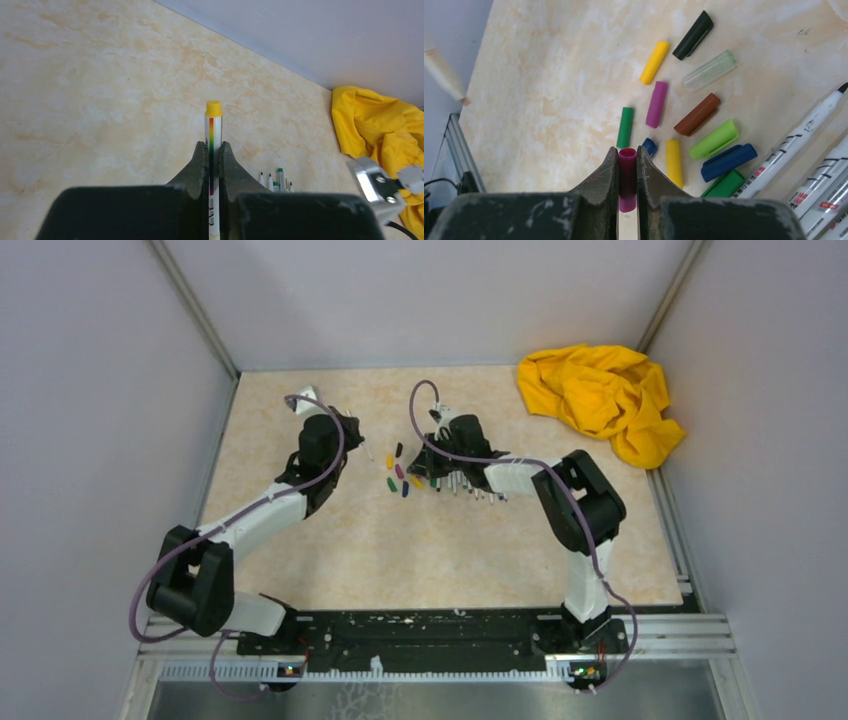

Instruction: Open the pen caps

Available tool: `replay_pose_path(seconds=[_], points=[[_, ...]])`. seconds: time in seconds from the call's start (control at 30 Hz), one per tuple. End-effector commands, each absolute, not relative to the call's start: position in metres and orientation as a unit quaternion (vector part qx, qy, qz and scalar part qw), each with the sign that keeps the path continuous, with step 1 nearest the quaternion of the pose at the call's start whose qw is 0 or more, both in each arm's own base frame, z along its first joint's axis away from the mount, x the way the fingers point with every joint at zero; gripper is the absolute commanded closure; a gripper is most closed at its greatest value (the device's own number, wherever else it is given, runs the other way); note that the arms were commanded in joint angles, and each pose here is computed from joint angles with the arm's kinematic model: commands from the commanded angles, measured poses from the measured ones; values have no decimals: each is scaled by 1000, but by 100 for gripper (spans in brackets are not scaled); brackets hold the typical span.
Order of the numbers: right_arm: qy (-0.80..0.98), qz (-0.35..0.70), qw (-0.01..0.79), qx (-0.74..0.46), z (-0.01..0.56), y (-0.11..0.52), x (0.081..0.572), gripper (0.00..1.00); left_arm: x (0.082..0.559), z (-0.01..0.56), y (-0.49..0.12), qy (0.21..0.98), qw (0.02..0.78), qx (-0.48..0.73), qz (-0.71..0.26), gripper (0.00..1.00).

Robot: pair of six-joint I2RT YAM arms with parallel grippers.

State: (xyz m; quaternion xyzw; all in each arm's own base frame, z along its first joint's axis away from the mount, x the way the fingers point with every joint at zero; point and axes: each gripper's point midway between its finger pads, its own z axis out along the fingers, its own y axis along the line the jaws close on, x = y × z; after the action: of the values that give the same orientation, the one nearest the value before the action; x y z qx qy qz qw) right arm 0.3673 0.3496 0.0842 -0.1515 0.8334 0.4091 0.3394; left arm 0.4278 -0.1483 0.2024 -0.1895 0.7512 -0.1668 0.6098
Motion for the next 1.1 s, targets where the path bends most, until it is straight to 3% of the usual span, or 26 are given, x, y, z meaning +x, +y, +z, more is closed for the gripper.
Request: replay_pose_path(seconds=[0.0, 0.53, 1.07], points=[[842, 381, 351, -151, 74, 361, 387, 95, 412, 217, -149, 738, 616, -198, -192, 100], [849, 355, 357, -162, 68, 369, 404, 74, 407, 219, -173, 745, 605, -181, -215, 100], [818, 336, 441, -154, 143, 348, 408, 73, 410, 230, -199, 758, 591, -140, -236, 100]])
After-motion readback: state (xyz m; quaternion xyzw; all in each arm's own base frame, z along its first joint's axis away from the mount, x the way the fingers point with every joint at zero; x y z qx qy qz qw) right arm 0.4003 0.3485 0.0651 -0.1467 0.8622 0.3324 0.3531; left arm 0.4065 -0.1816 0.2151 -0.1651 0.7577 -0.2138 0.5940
